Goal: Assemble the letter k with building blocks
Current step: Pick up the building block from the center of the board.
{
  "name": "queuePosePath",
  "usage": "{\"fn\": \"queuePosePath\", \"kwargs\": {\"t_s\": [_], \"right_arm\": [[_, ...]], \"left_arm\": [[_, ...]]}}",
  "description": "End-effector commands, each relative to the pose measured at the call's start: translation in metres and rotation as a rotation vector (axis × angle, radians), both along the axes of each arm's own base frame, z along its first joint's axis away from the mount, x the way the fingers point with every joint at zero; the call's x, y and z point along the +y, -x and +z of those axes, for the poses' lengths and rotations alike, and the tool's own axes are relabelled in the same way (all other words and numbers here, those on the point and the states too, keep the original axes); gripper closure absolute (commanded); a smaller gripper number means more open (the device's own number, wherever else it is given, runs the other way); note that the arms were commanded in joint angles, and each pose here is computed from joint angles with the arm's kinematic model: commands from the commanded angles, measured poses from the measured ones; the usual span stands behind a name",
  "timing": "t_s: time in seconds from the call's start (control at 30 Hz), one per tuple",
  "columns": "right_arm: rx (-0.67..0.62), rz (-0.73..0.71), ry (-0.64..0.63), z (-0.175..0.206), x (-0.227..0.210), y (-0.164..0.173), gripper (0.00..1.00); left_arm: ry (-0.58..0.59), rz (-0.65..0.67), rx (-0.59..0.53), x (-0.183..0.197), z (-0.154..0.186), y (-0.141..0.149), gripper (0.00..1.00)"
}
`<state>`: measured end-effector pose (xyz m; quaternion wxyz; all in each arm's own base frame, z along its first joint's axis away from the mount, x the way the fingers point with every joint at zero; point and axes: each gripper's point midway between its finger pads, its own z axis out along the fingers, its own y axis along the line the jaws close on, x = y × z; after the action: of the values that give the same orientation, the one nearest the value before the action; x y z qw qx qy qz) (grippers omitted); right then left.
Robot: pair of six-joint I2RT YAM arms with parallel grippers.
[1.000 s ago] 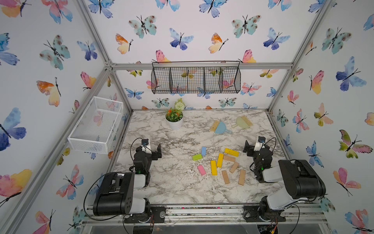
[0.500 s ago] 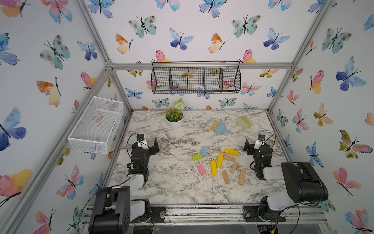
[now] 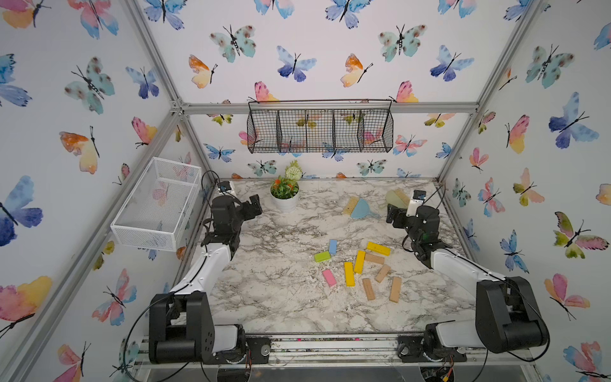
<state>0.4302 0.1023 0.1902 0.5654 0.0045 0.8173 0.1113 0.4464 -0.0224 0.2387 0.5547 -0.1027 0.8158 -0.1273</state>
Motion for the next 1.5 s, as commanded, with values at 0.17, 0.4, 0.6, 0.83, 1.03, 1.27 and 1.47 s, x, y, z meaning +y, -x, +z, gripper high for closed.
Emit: {"fn": "queuePosePath", "kwargs": {"t_s": [0.17,0.4,0.6,0.83,1.03,1.27,1.47], "right_arm": [[0.156,0.146,0.046,-0.006,0.117,0.005,0.02],[0.227,0.268,-0.092,-0.019,0.177,0.014,0.02],[0.255,0.342,-0.153,-0.023,0.214,0.022,0.02],[0.277,0.374,-0.148,-0.029,0.235,0.029,0.07],[0.312,0.391,-0.118,-0.036,0.243,0.03,0.07],[0.656,0.269,0.042,-0.095,0.236,0.036,0.15],[0.757,0.206,0.055,-0.112,0.228,0.044,0.23]], "left_arm": [[0.123,-0.316,0.151,-0.063,0.0,0.023,0.02],[0.4,-0.52,0.092,-0.086,0.043,0.035,0.02],[0.529,-0.54,0.01,-0.089,0.063,0.045,0.02],[0.648,-0.736,-0.036,-0.101,0.086,0.064,0.02],[0.664,-0.728,-0.097,-0.096,0.098,0.071,0.02],[0.529,-0.54,-0.058,-0.073,0.074,0.052,0.02],[0.236,-0.204,0.011,-0.021,0.038,0.041,0.0]]}}
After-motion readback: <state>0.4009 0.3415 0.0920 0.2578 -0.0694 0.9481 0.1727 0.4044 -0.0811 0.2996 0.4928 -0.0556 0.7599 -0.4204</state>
